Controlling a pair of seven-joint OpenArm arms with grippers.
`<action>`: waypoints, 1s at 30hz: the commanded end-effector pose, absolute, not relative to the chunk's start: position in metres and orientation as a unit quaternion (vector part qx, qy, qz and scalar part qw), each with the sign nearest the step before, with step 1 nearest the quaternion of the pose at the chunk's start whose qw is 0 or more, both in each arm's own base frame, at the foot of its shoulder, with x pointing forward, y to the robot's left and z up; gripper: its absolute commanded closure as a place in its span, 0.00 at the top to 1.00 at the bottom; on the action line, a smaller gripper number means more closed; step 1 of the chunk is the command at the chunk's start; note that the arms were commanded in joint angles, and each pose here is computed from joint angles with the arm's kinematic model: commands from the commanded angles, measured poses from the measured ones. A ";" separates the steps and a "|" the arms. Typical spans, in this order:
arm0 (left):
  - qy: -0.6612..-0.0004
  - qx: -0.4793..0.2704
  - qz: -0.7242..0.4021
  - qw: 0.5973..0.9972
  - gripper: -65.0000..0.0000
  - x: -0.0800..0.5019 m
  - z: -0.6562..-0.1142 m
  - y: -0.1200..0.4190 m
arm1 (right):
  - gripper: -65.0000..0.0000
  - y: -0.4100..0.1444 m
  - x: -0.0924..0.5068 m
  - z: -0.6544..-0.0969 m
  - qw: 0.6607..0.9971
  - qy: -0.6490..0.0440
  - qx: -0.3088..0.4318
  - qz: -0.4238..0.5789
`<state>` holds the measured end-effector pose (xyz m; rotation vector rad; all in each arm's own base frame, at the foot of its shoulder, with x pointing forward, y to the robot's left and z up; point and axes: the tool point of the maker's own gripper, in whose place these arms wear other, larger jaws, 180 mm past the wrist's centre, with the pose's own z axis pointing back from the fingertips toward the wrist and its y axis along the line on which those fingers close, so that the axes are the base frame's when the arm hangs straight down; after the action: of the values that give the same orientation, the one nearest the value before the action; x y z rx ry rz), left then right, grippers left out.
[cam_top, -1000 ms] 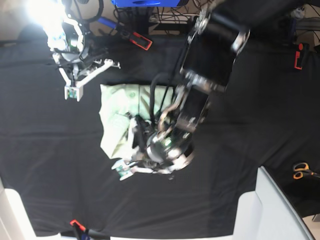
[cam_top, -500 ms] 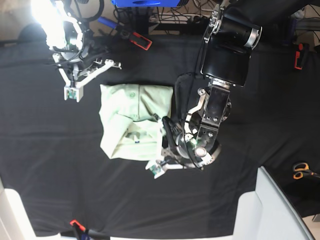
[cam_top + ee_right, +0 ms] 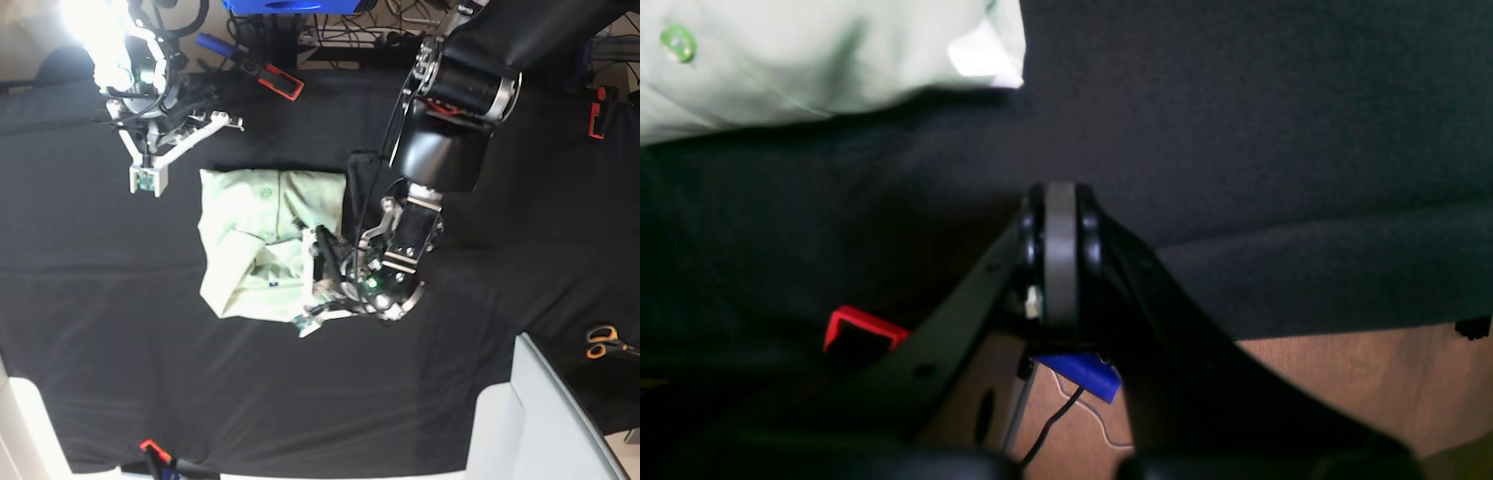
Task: Fold the T-shirt properly
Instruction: 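Open the left gripper and bring the right gripper to the shirt's edge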
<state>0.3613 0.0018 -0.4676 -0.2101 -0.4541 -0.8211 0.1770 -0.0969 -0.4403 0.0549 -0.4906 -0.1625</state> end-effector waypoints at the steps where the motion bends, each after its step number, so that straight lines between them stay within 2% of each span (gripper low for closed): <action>1: -0.254 -0.112 -0.394 0.876 0.00 0.383 -0.448 -0.013 | 0.00 -0.098 0.184 -0.432 0.962 -0.261 0.028 -0.077; 10: -0.275 -0.143 -0.380 0.872 0.00 0.410 -0.445 -0.029 | 0.00 -0.103 0.186 -0.432 0.961 -0.263 0.022 -0.078; 16: -0.288 -0.125 -0.386 0.867 0.00 0.422 -0.453 -0.028 | 0.00 -0.101 0.188 -0.431 0.961 -0.266 0.023 -0.076; 20: -0.306 -0.120 -0.388 0.861 0.00 0.439 -0.436 -0.030 | 0.00 -0.098 0.187 -0.431 0.961 -0.265 0.027 -0.073; 26: -0.334 -0.107 -0.394 0.850 0.00 0.467 -0.405 -0.032 | 0.00 -0.026 0.172 -0.409 0.956 -0.274 0.104 0.024; 30: -0.310 -0.083 -0.406 0.856 0.00 0.466 -0.399 -0.028 | 0.00 0.014 0.163 -0.401 0.948 -0.274 0.144 0.077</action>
<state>0.4447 -0.0148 -0.4269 -0.1582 -0.5602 -0.8517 0.1574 0.0113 -0.4088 0.2780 -0.5254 0.1568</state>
